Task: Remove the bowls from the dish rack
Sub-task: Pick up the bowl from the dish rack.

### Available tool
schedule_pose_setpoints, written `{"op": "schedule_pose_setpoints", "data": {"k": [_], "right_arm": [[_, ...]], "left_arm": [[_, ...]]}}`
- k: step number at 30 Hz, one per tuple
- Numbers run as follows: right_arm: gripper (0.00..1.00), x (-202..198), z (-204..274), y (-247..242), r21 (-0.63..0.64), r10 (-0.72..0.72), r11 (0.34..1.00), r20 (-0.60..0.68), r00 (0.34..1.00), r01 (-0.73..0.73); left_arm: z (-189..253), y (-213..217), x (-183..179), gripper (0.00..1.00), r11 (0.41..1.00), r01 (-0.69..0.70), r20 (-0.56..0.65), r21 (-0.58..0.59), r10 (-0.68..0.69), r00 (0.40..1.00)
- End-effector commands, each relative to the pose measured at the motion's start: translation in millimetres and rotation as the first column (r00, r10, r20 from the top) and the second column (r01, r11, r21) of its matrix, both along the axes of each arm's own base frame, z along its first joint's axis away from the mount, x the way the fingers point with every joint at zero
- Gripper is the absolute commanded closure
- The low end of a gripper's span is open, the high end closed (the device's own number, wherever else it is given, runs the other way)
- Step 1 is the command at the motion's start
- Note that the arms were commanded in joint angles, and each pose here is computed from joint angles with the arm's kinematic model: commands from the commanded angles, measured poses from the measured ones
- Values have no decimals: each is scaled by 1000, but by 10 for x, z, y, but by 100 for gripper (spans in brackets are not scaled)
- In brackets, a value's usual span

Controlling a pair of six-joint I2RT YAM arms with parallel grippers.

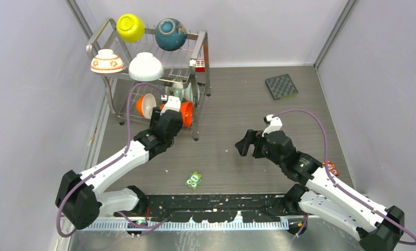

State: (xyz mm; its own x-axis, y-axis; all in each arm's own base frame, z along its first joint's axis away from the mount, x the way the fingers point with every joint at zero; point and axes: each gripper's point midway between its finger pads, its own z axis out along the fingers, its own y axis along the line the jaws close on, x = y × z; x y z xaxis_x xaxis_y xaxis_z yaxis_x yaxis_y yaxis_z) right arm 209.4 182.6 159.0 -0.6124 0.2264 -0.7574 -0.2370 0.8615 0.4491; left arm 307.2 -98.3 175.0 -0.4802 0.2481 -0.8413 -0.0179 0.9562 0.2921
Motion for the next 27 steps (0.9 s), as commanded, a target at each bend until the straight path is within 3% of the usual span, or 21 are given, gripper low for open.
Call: {"op": "schedule_pose_setpoints", "data": {"k": [1, 16, 27], "right_arm": [[3, 6, 73, 33, 40, -1, 999, 24, 1000, 0], [3, -30, 50, 37, 58, 0, 998, 7, 1000, 0], [3, -77, 41, -16, 53, -4, 999, 7, 1000, 3]], "left_arm": [[127, -16, 193, 40, 997, -18, 92, 72, 12, 996], [-137, 71, 371, 44, 972, -222, 139, 79, 210, 968], [-110, -26, 409, 44, 966, -246, 170, -80, 257, 951]]}}
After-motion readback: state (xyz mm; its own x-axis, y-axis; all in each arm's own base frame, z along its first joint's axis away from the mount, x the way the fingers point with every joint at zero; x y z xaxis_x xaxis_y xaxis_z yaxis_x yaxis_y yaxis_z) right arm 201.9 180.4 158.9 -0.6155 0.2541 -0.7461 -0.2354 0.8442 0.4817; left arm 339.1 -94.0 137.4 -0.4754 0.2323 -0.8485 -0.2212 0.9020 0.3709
